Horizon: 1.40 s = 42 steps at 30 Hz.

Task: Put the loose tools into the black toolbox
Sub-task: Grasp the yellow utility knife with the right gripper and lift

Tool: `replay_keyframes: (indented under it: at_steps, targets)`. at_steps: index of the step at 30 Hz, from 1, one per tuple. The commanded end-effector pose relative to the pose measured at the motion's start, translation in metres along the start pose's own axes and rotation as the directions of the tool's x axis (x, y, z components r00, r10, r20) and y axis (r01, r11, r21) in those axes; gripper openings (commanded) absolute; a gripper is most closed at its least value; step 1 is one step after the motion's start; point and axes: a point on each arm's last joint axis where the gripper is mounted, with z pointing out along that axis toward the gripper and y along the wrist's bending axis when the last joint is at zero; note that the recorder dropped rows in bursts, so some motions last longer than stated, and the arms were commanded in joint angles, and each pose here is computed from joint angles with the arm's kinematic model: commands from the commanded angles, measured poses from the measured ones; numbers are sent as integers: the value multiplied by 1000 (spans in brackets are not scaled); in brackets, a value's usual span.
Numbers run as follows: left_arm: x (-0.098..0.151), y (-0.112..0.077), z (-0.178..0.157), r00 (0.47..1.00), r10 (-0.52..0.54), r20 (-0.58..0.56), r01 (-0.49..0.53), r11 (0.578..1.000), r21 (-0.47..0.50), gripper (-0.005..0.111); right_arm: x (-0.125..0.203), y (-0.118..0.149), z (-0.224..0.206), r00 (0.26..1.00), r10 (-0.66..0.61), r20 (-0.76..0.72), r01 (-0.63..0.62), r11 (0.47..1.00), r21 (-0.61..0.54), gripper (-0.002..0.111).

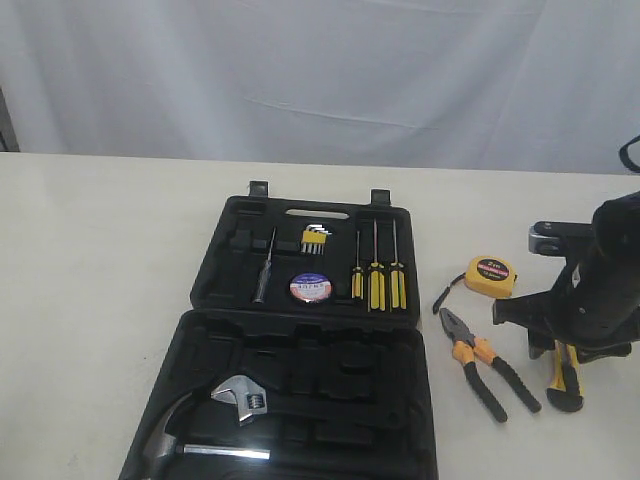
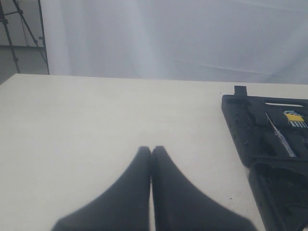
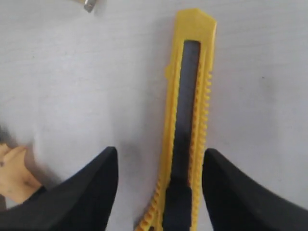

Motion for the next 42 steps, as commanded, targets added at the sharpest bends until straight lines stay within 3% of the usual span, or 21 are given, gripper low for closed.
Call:
replay_keyframes:
  at_steps: [1, 17, 20, 23, 24, 28, 33, 38, 40, 41, 42]
  targets:
    - [1, 0, 0, 1000, -3, 1, 3, 1000, 3, 0, 0, -1, 10, 1000, 16, -5, -16, 1000, 4, 51]
    - [1, 0, 0, 1000, -3, 1, 3, 1000, 3, 0, 3, -1, 18, 999, 13, -38, -12, 1000, 14, 51]
    - [1, 0, 0, 1000, -3, 1, 3, 1000, 3, 0, 4, -1, 18, 999, 13, -46, -12, 1000, 18, 36]
    - [1, 0, 0, 1000, -3, 1, 3, 1000, 3, 0, 4, -2, 17, 998, 6, -56, -5, 1000, 24, 5]
    - [1, 0, 0, 1000, -3, 1, 3, 1000, 3, 0, 3, -2, 16, 998, 1, -57, 1, 1000, 31, 0]
    - [1, 0, 0, 1000, -3, 1, 3, 1000, 3, 0, 1, -4, 10, 996, -1, -84, 5, 999, 54, -1]
    - [1, 0, 0, 1000, -3, 1, 3, 1000, 3, 0, -4, 2, -18, 1000, -6, -7, 7, 1000, 22, -1]
    - [1, 0, 0, 1000, -3, 1, 3, 1000, 3, 0, -5, 34, -66, 986, -120, 114, 123, 992, -25, -1]
    - [1, 0, 0, 1000, -3, 1, 3, 1000, 3, 0, -5, 56, -88, 975, -171, 140, 178, 983, -42, -1]
    - [1, 0, 0, 1000, -3, 1, 3, 1000, 3, 0, -5, 84, -110, 958, -236, 162, 247, 967, -56, -1]
    - [1, 0, 0, 1000, -3, 1, 3, 1000, 3, 0, -5, 96, -119, 951, -255, 177, 270, 960, -69, -1]
